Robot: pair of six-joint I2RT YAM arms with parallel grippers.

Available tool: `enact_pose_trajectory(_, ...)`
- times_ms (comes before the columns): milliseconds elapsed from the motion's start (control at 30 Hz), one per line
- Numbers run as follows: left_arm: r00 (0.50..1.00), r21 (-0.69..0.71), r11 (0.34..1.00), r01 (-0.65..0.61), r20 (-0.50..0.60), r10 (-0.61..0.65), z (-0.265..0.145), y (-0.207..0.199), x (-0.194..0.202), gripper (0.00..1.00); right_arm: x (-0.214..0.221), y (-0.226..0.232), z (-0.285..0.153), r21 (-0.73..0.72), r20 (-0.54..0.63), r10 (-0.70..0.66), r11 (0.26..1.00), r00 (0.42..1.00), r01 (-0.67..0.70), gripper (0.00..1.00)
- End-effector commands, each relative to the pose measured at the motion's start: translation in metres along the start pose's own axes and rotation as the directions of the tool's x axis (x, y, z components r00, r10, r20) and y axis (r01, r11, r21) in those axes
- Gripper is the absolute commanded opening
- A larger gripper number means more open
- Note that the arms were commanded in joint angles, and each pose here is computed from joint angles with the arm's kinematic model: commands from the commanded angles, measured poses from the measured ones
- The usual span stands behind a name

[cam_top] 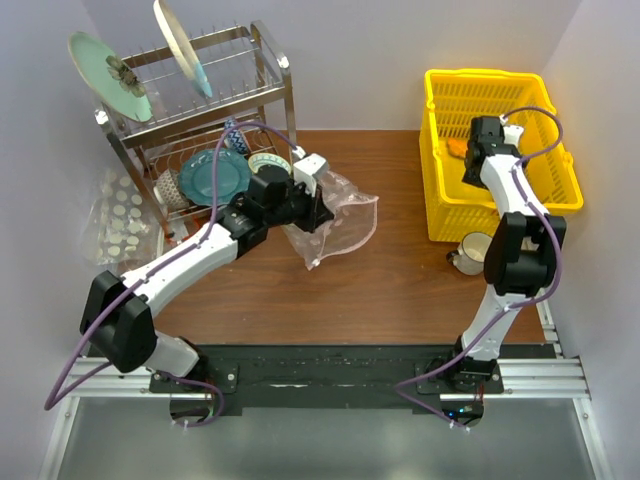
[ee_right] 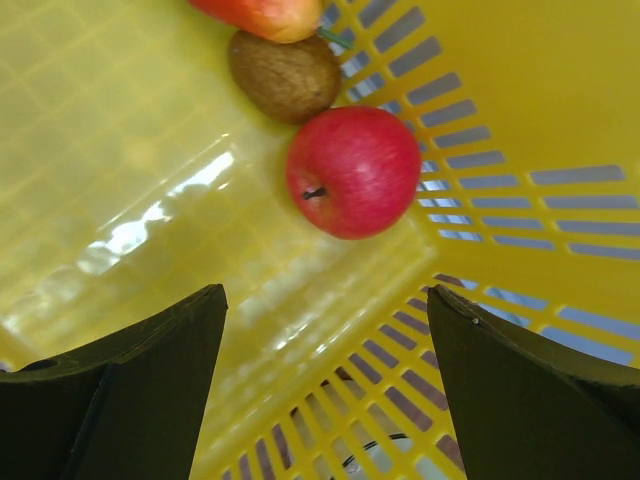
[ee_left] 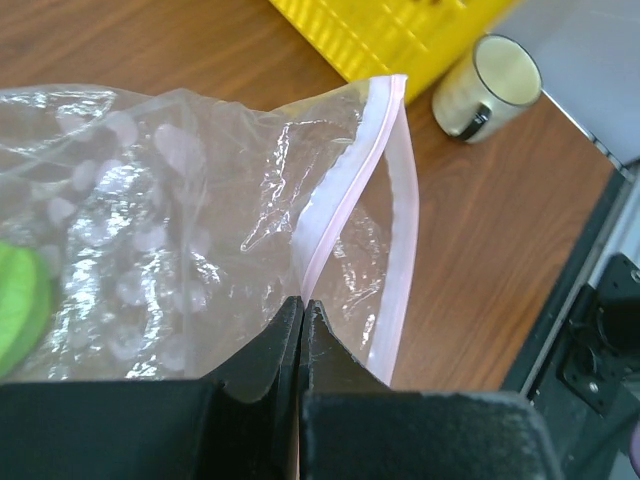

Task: Place the food in the zip-top bag and seal the zipper
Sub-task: Pick up the fake fruit from the bin.

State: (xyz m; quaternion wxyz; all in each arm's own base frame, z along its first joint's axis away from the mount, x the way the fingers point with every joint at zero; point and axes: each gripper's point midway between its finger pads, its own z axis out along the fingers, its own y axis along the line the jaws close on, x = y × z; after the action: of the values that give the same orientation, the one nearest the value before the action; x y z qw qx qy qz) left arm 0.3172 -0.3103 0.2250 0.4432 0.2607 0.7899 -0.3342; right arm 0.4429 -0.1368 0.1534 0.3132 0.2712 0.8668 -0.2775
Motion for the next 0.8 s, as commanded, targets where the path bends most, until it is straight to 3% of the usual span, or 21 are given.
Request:
enact_pose_trajectory(0, 0.995, 0.147, 0.988, -0.054, 0.087, 0.041, 0.004, -0.031, -0.014, 0.0, 0.009, -0.026, 0.022, 0.107, -0.03, -0.016, 0.994, 0.999, 0.019, 0.85)
enact_pose_trajectory(267, 0.994, 0.146, 0.986, -0.08, 0.08, 0.069, 0.01, -0.033, -0.005, 0.0, 0.018, -0.023, 0.061, 0.114, -0.097, -0.012, 0.993, 0.995, 0.023, 0.84)
enact_pose_trajectory(500, 0.995, 0.131, 0.988, -0.087, 0.065, 0.079, 0.015, -0.028, 0.0, 0.0, 0.034, -0.012, 0.102, 0.087, -0.131, 0.09, 0.993, 0.987, -0.079, 0.82)
enact_pose_trajectory(633, 0.994, 0.123, 0.988, -0.093, 0.066, 0.085, 0.015, -0.026, -0.001, 0.0, 0.033, -0.009, 0.11, 0.095, -0.137, 0.084, 0.993, 0.987, -0.072, 0.81)
enact_pose_trajectory(767, 0.994, 0.121, 0.988, -0.096, 0.065, 0.088, 0.015, -0.026, 0.0, 0.0, 0.019, -0.012, 0.104, 0.092, -0.099, 0.093, 0.992, 0.991, -0.084, 0.89)
